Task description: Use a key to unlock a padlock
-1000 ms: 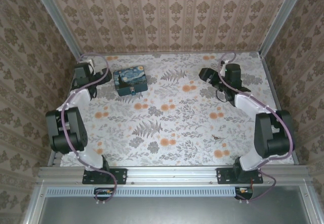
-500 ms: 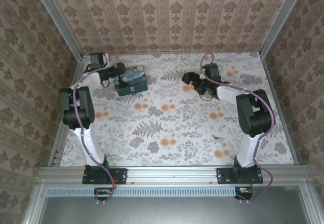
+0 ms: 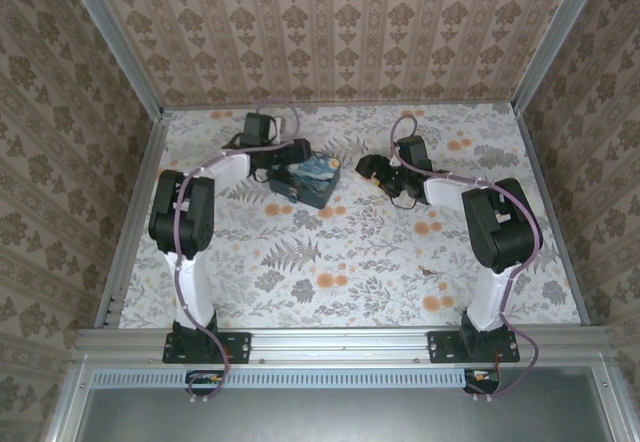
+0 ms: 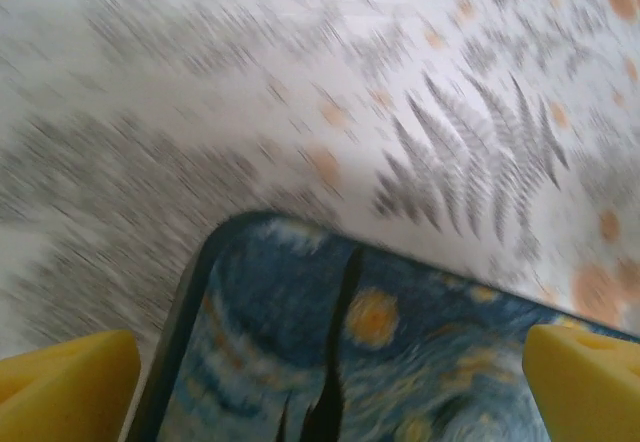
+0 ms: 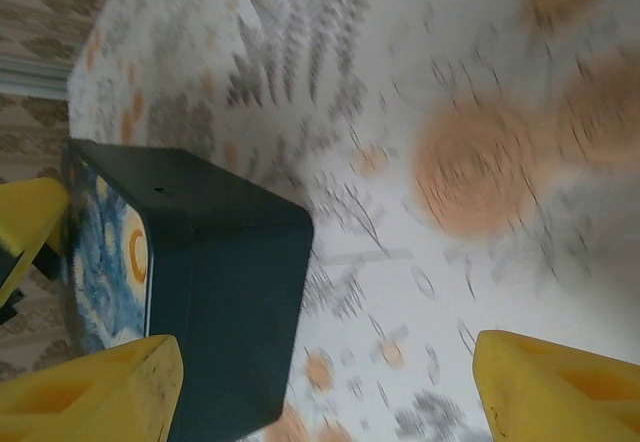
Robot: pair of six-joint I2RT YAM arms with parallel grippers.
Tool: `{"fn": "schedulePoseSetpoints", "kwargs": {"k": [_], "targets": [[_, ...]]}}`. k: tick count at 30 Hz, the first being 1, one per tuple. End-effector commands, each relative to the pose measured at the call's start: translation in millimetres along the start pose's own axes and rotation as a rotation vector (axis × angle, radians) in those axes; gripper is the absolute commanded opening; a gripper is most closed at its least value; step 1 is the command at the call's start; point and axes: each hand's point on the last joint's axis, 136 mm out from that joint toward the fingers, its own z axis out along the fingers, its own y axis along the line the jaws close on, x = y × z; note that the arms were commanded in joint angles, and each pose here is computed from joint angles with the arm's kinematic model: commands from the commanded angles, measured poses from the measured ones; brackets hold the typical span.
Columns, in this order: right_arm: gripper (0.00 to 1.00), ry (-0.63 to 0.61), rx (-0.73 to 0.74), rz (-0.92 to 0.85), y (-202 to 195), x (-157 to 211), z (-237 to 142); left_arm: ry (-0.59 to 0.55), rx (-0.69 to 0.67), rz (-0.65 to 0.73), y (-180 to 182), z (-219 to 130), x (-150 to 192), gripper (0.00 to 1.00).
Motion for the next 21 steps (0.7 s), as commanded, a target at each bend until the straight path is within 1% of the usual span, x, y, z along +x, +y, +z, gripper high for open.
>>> {"fn": "schedulePoseSetpoints", "kwargs": {"k": [1,5,9,12,17,19,21], "targets": [[0.78,-0.025,-0.004,-0.011,5.6,12.4,-22.7,-0.075,0.055,-0.073,-38.9,-25.3,0.7,1.00],[0.78,-0.030,0.027,0.017,-9.9,41.4,-46.7,-0.075,0.059,-0.071,-63.5,-39.9,29.2,1.00],[0.77,-0.021,0.040,0.036,-24.5,73.4,-65.9,-0.074,0.100,-0.070,-82.1,-51.9,53.8,1.00],[0.77,-0.027,0.056,0.040,-33.6,88.2,-76.9,-0.057,0.144,-0.066,-97.0,-55.0,73.6,1.00],[0.78,-0.061,0.078,0.005,-33.4,92.3,-99.6,-0.039,0.189,-0.024,-117.7,-64.4,106.7,1.00],[0.79,-0.074,0.099,-0.019,-32.8,90.0,-108.1,-0.042,0.191,-0.017,-118.6,-70.4,115.7,1.00],[0.80,-0.089,0.119,-0.041,-31.8,86.5,-114.7,-0.069,0.173,-0.016,-112.2,-79.1,118.8,1.00]]}}
